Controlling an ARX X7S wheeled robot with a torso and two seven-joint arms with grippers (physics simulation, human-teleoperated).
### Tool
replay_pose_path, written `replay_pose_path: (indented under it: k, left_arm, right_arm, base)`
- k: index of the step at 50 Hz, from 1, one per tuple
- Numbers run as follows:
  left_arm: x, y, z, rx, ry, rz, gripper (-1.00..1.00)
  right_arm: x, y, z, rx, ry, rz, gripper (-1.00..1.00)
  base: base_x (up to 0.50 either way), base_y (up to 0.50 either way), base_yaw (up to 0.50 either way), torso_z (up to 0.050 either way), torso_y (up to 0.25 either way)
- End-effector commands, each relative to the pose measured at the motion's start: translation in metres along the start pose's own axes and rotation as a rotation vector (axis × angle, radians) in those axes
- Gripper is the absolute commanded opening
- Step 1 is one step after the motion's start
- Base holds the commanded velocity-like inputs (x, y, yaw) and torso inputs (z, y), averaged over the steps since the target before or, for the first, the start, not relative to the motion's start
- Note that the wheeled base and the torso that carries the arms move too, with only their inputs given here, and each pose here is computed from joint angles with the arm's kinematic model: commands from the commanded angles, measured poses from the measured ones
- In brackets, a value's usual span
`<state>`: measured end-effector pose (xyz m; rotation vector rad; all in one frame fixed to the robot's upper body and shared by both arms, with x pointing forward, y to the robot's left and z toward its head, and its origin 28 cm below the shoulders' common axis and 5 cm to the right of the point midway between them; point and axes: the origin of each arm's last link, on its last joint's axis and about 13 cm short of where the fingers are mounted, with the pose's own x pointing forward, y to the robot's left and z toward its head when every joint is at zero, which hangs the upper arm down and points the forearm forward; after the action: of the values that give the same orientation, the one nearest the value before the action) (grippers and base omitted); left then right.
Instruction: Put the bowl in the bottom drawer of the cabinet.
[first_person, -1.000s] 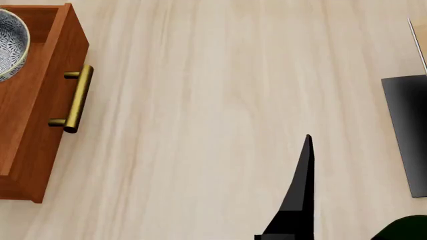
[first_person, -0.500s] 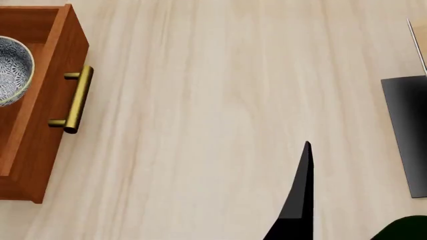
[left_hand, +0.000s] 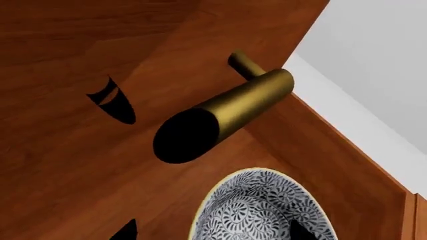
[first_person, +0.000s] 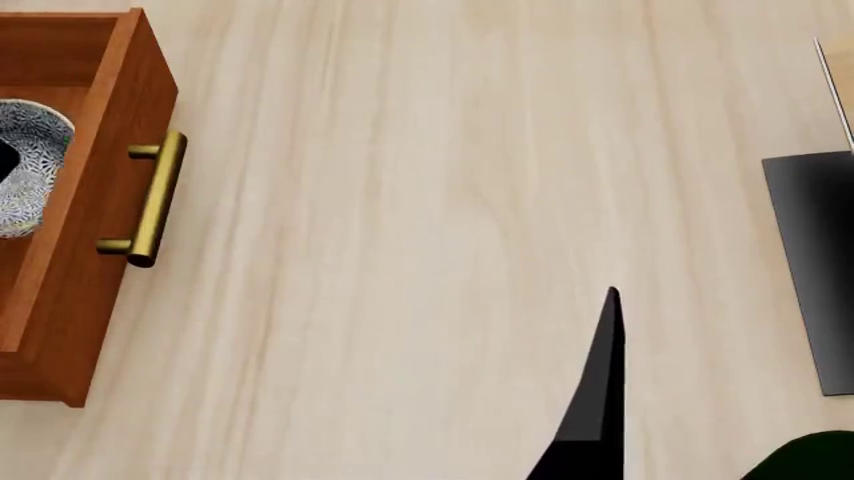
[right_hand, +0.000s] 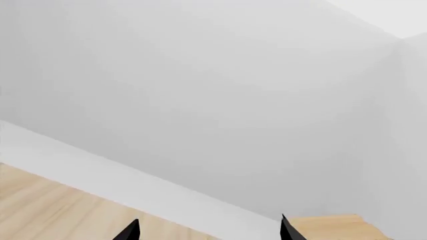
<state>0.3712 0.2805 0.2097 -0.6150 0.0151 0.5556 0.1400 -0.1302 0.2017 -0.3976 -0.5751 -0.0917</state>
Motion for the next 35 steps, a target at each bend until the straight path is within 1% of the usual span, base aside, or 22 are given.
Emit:
replay_pose_path:
  k: [1,9,12,15,20,22,23,24,26,28,32,35]
  left_arm:
    - [0.006,0.021,-0.029,-0.051,0.173,0.055,1.0]
    - [-0.005,0.011,-0.017,-0.061,0.149,-0.001,1.0]
    - [-0.014,0.004,-0.01,-0.066,0.136,-0.044,1.0]
    - [-0.029,-0.005,0.002,-0.076,0.116,-0.11,1.0]
    - [-0.066,-0.021,0.03,-0.09,0.066,-0.254,1.0]
    - [-0.09,-0.029,0.046,-0.092,0.026,-0.341,1.0]
    - [-0.094,-0.03,0.048,-0.094,0.022,-0.352,1.0]
    - [-0.111,-0.034,0.058,-0.093,-0.001,-0.412,1.0]
    - [-0.127,-0.036,0.067,-0.092,-0.025,-0.467,1.0]
    - [-0.15,-0.038,0.078,-0.085,-0.056,-0.543,1.0]
    - [-0.185,-0.038,0.094,-0.064,-0.128,-0.658,1.0]
    - [-0.204,-0.036,0.101,-0.036,-0.183,-0.725,1.0]
  right_arm:
    - [0.001,0.0,0.001,0.004,-0.002,0.003,1.0]
    - [0.002,0.0,-0.001,0.005,-0.006,0.002,1.0]
    - [0.003,0.0,-0.002,0.005,-0.006,0.0,1.0]
    - [0.003,0.001,-0.002,0.004,-0.01,-0.001,1.0]
    - [0.004,0.001,-0.003,0.004,-0.01,-0.003,1.0]
    - [0.004,0.001,-0.004,0.005,-0.012,-0.004,1.0]
    - [0.004,0.002,-0.004,0.005,-0.012,-0.004,1.0]
    - [0.004,0.002,-0.004,0.006,-0.013,-0.004,1.0]
    - [0.004,0.002,-0.005,0.007,-0.014,-0.005,1.0]
    - [0.004,0.002,-0.007,0.01,-0.013,-0.008,1.0]
    - [0.004,0.003,-0.007,0.013,-0.016,-0.011,1.0]
    - [0.003,0.004,-0.008,0.016,-0.017,-0.013,1.0]
  base:
    - [0.0,0.0,0.0,0.0,-0.012]
    - [0.0,0.0,0.0,0.0,-0.006]
    - [0.0,0.0,0.0,0.0,-0.003]
    - [0.0,0.0,0.0,0.0,0.0]
    - [0.0,0.0,0.0,0.0,0.0]
    - [0.0,0.0,0.0,0.0,0.0]
    - [0.0,0.0,0.0,0.0,0.0]
    - [0.0,0.0,0.0,0.0,0.0]
    - [0.0,0.0,0.0,0.0,0.0]
    - [0.0,0.0,0.0,0.0,0.0]
    - [0.0,0.0,0.0,0.0,0.0]
    - [0.0,0.0,0.0,0.0,0.0]
